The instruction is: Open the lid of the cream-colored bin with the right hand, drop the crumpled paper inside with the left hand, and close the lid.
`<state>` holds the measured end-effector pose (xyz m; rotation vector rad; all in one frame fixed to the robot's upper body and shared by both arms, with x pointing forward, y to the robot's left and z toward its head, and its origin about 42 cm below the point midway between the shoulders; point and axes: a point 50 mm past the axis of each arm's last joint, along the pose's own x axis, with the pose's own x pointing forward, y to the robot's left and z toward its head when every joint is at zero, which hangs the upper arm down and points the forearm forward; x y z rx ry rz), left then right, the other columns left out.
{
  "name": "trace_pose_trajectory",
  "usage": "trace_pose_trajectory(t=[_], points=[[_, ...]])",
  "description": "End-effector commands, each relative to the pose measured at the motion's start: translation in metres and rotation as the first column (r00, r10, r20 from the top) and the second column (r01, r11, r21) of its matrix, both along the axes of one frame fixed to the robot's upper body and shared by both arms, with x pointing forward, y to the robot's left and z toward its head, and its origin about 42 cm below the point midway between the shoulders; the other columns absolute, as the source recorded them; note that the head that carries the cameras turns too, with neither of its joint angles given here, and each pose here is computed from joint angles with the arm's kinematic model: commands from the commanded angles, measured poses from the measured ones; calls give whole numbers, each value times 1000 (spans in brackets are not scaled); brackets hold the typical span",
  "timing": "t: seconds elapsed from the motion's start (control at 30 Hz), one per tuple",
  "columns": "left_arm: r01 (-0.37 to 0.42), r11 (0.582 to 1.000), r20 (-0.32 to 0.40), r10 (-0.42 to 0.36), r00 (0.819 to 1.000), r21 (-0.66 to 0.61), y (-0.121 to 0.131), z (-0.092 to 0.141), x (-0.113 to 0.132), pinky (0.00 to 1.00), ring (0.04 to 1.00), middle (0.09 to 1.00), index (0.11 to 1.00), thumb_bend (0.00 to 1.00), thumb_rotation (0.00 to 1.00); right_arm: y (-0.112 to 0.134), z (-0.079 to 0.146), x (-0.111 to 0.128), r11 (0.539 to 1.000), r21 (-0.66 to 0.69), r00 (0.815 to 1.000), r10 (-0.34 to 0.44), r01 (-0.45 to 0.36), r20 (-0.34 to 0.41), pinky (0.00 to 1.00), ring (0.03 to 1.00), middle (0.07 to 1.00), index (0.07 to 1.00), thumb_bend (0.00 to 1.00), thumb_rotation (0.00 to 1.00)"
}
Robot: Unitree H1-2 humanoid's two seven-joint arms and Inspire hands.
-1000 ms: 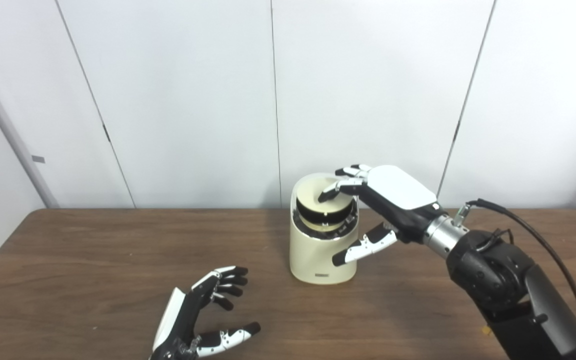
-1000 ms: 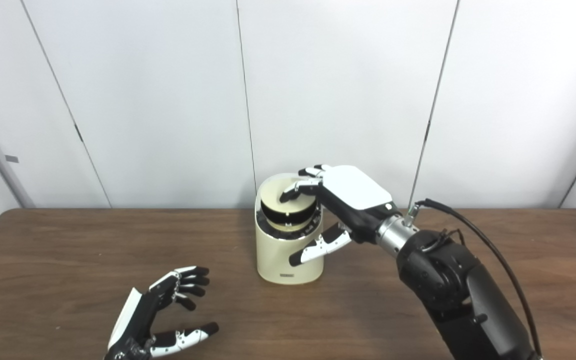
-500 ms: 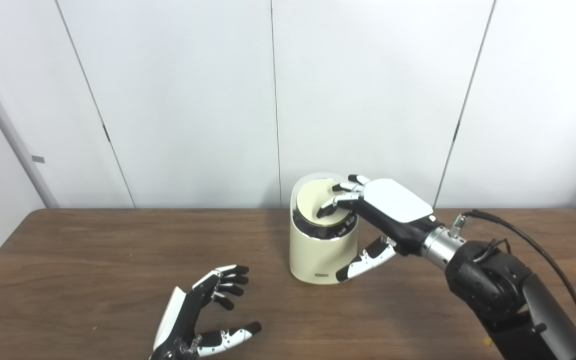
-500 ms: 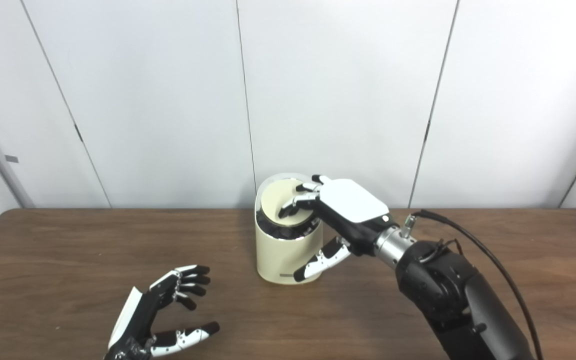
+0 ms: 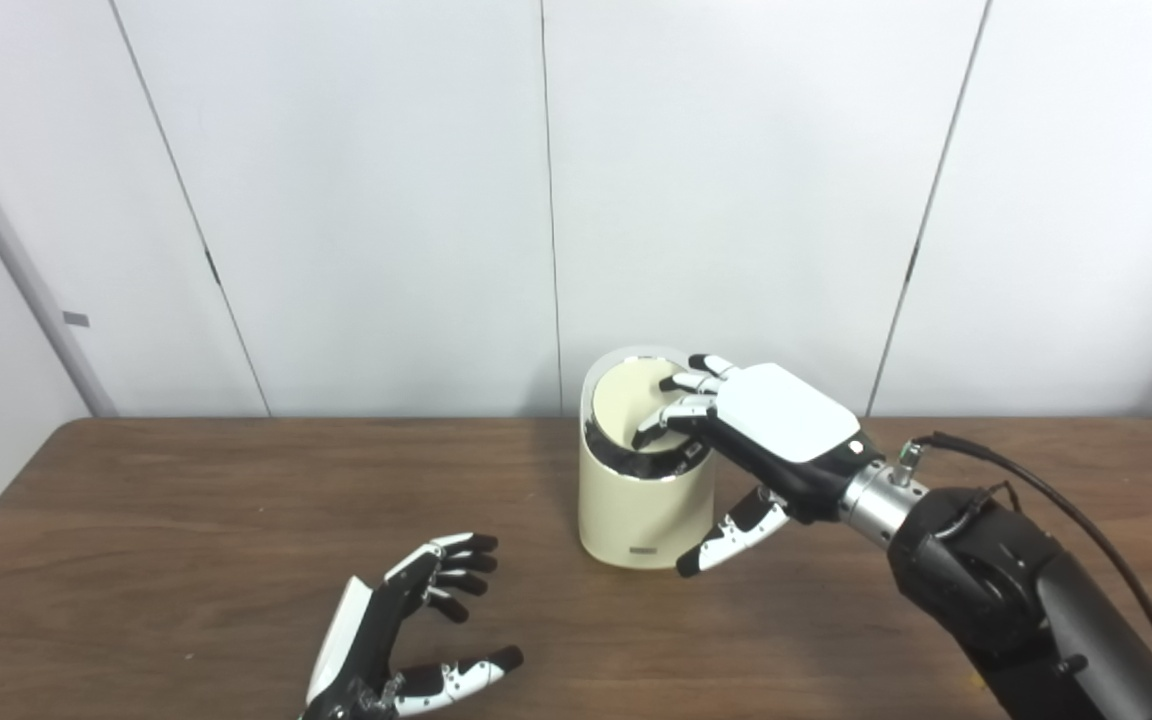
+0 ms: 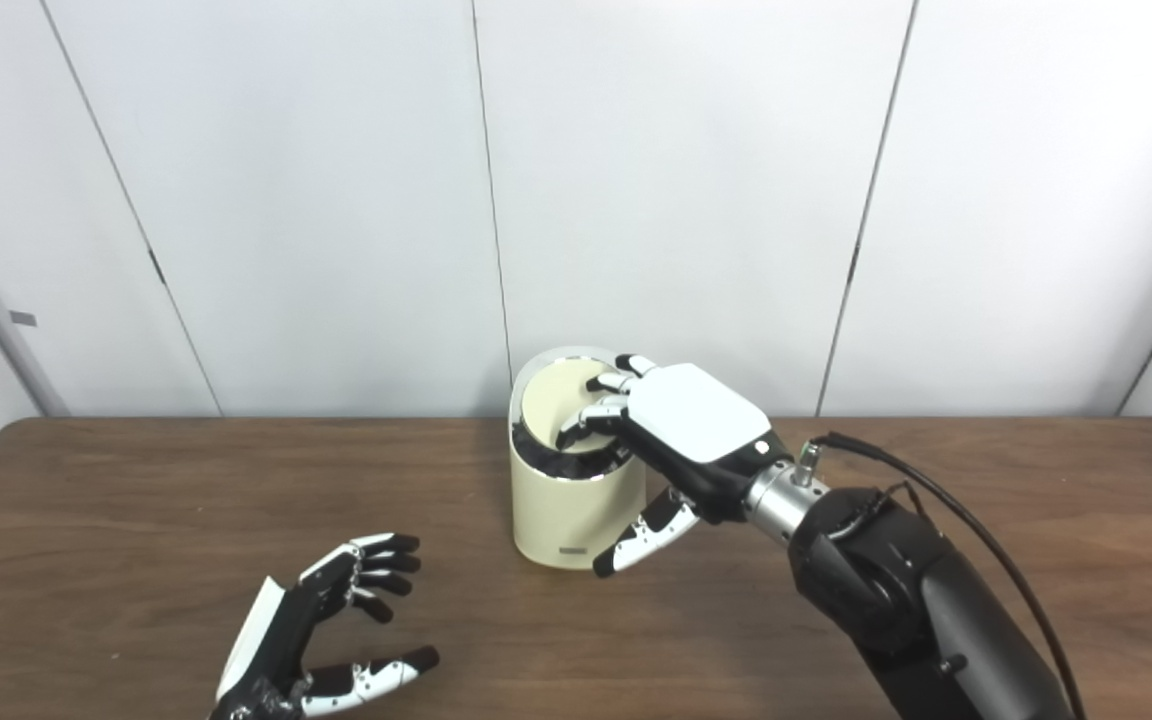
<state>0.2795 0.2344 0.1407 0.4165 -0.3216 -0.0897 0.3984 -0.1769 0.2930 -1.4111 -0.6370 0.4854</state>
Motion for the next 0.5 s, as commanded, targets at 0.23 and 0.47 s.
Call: trace_pose_trajectory(t=[0.23, 0.47], points=[[8, 1000, 52, -7, 999, -18, -2, 15, -1, 545, 658, 713, 753, 712, 0, 1, 2, 0, 989, -145, 996, 37, -25, 86, 990, 911, 734, 723, 732, 505], [8, 1000, 57, -7, 998, -10, -1, 15, -1, 547, 659, 713, 752, 707, 0, 1, -2, -1, 983, -180, 993, 51, -31, 108, 990, 908, 727, 715, 737, 527]])
